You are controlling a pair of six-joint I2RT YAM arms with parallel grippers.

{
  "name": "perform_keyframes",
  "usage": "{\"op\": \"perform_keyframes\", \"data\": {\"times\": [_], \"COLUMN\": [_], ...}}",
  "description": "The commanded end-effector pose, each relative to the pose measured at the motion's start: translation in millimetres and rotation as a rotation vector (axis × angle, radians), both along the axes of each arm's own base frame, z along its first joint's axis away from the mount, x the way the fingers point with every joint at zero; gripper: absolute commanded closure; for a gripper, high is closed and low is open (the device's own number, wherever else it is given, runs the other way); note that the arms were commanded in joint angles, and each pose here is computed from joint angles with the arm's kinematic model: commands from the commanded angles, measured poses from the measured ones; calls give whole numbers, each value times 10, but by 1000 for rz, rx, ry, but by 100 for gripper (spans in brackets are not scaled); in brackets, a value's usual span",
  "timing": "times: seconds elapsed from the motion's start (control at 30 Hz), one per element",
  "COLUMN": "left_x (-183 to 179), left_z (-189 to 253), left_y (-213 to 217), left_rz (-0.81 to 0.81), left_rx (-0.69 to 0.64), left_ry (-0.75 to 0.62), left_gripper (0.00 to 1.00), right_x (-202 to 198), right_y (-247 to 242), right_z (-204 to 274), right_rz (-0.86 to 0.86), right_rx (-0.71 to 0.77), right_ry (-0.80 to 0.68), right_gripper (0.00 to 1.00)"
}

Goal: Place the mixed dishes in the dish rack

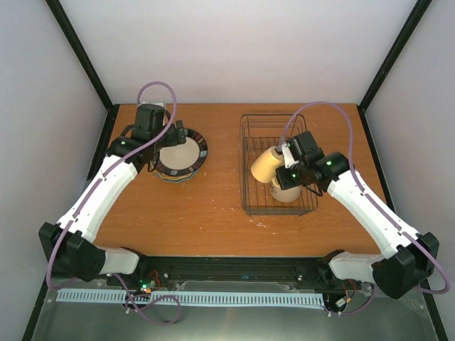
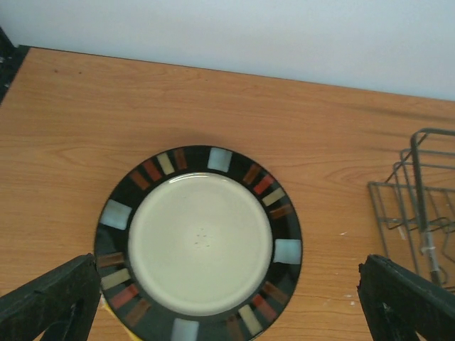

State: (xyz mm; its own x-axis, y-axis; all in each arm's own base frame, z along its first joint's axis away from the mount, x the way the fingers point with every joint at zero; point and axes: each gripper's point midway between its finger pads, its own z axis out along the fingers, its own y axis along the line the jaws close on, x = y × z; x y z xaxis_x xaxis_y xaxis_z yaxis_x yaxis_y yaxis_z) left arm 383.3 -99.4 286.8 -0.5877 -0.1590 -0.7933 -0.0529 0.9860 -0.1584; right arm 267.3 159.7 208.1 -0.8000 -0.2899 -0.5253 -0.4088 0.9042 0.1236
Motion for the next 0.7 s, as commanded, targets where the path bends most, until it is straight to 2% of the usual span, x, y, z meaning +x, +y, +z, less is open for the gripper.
{"op": "perform_keyframes", "data": {"times": [0.0,0.4,0.67], "left_x": [-74,-126,-209], "left_z": [114,-42,-90], "left_y": [176,199,511], "left_rz": [21,28,82], "left_rx": [94,88,47], "left_ry": [-45,-19,-11], "left_gripper": [0,0,0], "right_x": [2,105,277], "right_y": [92,308,276], "right_z": [48,-468,-736], "right_rz": [-6,66,54], "right_rx": [18,-110,-207], "right_ry": [-48,-7,-1], "right_gripper": [97,97,97]}}
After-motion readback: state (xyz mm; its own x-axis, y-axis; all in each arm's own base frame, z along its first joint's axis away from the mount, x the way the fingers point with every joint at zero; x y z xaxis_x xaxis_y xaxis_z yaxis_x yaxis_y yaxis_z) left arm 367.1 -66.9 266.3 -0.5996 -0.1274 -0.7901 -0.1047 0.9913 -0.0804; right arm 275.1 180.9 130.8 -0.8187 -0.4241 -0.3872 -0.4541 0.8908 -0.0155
